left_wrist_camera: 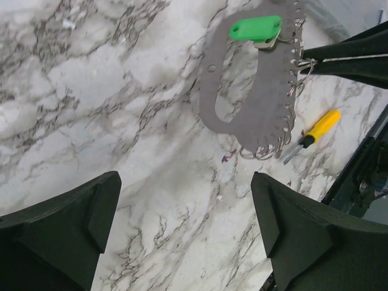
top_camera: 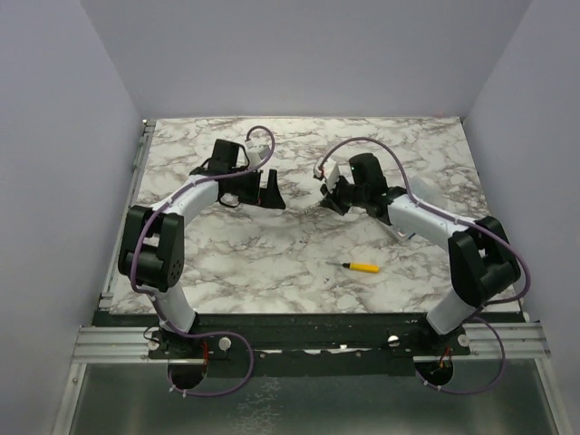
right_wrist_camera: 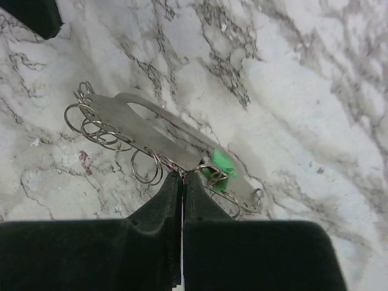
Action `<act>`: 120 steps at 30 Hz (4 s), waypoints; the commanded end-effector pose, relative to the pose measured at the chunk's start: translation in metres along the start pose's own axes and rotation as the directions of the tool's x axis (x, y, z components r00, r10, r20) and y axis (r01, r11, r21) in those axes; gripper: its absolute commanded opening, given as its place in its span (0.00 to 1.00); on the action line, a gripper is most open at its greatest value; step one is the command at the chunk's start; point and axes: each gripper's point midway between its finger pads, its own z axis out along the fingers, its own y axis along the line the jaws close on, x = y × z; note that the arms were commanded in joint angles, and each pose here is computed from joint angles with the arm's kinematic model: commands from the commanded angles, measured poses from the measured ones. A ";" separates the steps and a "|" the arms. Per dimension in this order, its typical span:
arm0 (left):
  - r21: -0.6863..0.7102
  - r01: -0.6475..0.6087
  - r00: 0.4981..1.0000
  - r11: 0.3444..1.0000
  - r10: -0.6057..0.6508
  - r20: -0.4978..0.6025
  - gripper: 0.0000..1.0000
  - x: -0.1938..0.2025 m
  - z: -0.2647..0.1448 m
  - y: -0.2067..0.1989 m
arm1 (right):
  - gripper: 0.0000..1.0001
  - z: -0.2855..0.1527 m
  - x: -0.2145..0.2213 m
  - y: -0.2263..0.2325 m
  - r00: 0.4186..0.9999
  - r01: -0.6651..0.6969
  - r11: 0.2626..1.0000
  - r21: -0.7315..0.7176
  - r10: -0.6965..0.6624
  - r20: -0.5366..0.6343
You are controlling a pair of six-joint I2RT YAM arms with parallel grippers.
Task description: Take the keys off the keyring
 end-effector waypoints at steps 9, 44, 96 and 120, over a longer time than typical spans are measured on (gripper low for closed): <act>0.257 0.037 0.999 0.966 -0.027 -0.041 0.96 -0.015 -0.015 -0.053 | 0.01 -0.055 -0.085 0.034 0.767 0.529 0.834 0.154 -0.548 0.333; 0.637 0.324 0.909 0.700 -0.417 -0.004 0.22 -0.049 -0.071 -0.151 | 0.01 -0.089 -0.106 0.075 0.597 0.604 0.736 0.305 -0.672 0.438; 0.086 -0.938 0.348 0.337 0.916 0.201 0.00 0.016 -0.134 -0.203 | 0.79 -0.139 -0.138 0.137 0.931 0.110 0.942 -0.317 0.014 0.365; -0.165 -0.533 0.756 0.830 0.554 0.349 0.98 -0.099 -0.140 -0.183 | 0.01 -0.128 -0.153 0.082 0.805 -0.455 0.845 -0.282 0.526 0.275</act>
